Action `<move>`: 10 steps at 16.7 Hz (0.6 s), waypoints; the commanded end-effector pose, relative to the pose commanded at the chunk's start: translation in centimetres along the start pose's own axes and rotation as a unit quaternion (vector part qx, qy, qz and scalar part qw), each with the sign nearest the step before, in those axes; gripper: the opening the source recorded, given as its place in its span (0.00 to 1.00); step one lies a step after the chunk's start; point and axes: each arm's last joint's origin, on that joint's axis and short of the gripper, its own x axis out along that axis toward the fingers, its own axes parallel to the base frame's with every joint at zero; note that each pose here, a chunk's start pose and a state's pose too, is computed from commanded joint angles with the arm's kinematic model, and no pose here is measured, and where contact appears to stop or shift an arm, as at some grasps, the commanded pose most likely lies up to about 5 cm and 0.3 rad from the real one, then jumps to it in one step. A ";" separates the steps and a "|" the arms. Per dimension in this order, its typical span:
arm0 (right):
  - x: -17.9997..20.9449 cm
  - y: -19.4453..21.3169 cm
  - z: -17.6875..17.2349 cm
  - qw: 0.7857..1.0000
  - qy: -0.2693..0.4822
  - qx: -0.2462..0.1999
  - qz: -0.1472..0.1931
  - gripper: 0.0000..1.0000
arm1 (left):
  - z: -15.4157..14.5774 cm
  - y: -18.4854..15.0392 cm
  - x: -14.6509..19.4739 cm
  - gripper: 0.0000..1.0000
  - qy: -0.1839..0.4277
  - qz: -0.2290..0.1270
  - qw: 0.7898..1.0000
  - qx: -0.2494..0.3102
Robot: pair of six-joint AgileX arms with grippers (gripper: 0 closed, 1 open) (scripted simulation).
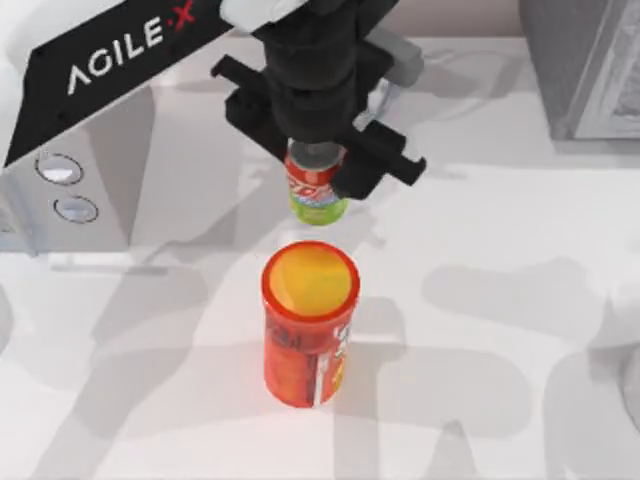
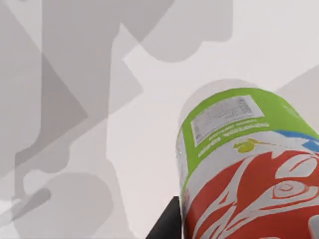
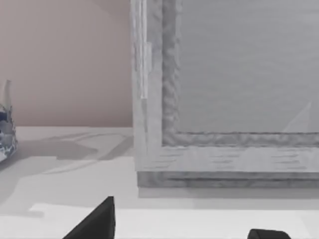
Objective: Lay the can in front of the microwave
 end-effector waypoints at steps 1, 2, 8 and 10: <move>0.0 0.0 0.0 1.000 0.000 0.000 0.000 1.00 | -1.3 1.7 -0.9 0.00 -0.006 0.009 1.000 -0.018; 0.0 0.0 0.0 1.000 0.000 0.000 0.000 1.00 | -2.8 3.5 -1.7 0.00 -0.009 0.018 0.999 -0.038; 0.0 0.0 0.0 1.000 0.000 0.000 0.000 1.00 | -14.5 11.8 -2.0 0.00 0.014 0.038 0.985 -0.169; 0.0 0.0 0.0 1.000 0.000 0.000 0.000 1.00 | -18.5 13.1 -0.7 0.00 0.038 0.029 0.976 -0.211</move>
